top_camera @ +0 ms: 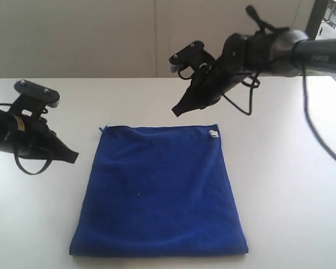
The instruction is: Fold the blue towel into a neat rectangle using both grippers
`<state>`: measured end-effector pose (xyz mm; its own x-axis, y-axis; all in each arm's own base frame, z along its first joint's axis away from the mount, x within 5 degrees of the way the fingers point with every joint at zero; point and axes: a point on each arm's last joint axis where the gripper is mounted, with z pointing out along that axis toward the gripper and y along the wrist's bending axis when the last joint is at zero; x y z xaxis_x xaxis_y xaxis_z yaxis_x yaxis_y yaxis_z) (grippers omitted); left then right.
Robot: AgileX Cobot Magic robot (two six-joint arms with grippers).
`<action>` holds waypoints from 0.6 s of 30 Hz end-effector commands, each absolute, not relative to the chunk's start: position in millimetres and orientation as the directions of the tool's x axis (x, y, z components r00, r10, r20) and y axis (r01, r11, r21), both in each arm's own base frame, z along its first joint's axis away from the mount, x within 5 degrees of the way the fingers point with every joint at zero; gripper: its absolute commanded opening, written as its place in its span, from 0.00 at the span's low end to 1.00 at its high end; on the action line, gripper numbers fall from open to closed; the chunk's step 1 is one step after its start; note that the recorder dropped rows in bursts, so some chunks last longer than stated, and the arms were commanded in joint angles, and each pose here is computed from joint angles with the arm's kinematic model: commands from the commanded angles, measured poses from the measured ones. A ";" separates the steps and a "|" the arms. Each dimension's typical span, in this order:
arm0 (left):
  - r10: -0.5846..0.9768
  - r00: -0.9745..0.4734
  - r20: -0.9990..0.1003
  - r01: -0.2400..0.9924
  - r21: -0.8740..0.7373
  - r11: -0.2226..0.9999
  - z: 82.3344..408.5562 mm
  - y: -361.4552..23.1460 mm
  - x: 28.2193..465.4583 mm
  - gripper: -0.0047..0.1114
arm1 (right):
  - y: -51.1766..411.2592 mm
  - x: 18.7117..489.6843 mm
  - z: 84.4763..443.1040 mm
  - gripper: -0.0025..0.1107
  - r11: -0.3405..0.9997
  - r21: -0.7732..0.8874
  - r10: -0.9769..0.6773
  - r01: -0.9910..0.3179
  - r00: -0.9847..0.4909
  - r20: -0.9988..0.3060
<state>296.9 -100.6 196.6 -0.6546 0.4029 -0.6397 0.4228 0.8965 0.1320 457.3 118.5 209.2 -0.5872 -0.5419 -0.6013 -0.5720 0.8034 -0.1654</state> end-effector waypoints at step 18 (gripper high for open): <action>0.896 -0.040 -0.442 0.999 -0.046 0.022 255.7 -164.4 211.4 0.04 | 116.0 245.8 252.4 0.02 0.530 -0.111 -0.822 -0.841 -0.478 -0.309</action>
<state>212.0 -163.4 251.0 -0.0527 0.9049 -0.4224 0.9976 0.0288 -0.0628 260.3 120.2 266.6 -0.4752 -0.8144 -0.3331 -0.8364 0.5356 -0.1165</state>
